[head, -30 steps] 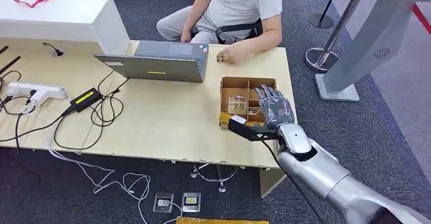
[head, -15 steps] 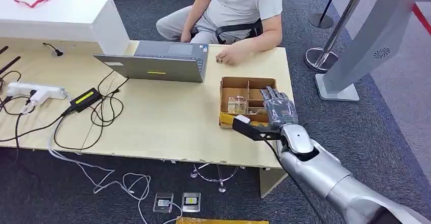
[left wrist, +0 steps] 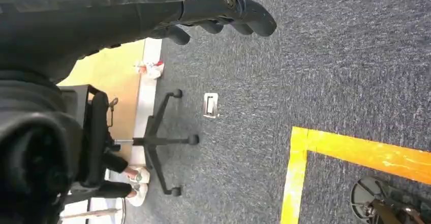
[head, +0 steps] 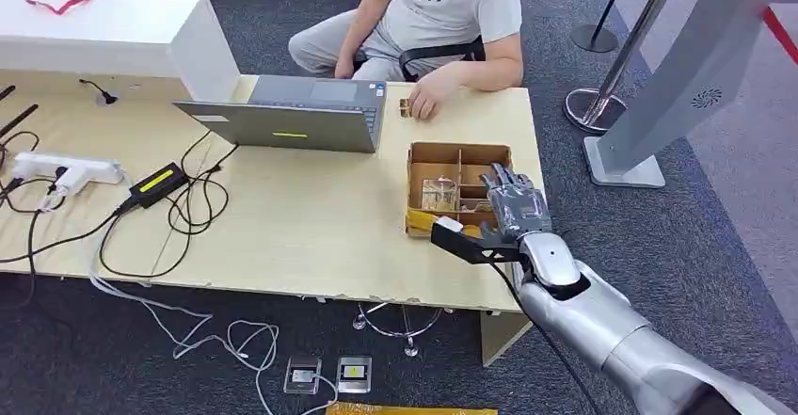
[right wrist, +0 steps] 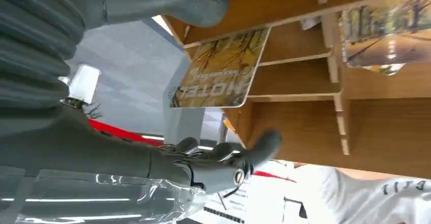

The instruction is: Pass the card to the sensor for recognition and then transmit it.

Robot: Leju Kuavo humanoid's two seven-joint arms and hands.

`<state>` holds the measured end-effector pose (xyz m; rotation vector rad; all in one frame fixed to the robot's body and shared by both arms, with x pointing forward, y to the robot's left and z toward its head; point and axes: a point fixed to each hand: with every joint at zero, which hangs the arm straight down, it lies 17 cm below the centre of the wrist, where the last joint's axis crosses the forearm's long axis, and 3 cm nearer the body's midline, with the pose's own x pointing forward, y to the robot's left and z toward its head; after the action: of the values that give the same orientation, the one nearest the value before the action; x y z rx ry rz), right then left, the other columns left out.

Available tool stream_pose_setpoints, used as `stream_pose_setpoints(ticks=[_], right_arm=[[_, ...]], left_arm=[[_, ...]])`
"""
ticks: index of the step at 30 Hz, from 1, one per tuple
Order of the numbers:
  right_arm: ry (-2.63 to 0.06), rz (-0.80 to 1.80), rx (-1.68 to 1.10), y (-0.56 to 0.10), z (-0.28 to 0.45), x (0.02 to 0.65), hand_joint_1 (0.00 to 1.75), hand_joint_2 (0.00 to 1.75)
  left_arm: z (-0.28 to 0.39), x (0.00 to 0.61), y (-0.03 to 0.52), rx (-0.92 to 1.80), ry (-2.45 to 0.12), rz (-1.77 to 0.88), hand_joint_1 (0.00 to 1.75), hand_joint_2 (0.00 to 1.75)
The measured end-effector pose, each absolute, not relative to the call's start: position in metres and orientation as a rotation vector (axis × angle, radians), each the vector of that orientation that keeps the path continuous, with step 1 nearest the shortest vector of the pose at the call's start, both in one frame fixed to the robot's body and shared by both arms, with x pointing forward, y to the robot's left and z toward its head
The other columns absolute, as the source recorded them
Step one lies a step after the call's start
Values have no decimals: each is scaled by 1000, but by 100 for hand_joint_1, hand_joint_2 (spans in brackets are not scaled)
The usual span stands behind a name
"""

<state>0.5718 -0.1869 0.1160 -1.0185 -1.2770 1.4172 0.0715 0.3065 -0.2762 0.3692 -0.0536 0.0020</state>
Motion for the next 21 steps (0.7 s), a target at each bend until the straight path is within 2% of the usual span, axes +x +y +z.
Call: stream_pose_setpoints(ticks=[1,2,4,7,14,16,21], right_arm=[[-1279,1419,-1015,-186,115,571,152,175],[-1282,1420,-1012,-184,115,571,152,175],[-1287,1420,-1008,-182,114,570,168,175],[-1295,1417,-1007,-181,113,569,159,175],[-1289,1405,-1008,-184,109,567,173,175],[-1288,1401,-1008,-184,108,567,169,175],[-1285,1396,-1009,-186,107,566,175,175]], left_arm=[[-276,71,307,373,-52,4,0,0],[-276,71,307,374,-50,7,0,0],[-276,70,308,376,-45,11,0,0],[-276,69,308,377,-40,14,0,0],[-276,70,307,373,-47,11,0,0],[-276,71,307,372,-53,9,0,0],[-276,71,307,369,-54,9,0,0]])
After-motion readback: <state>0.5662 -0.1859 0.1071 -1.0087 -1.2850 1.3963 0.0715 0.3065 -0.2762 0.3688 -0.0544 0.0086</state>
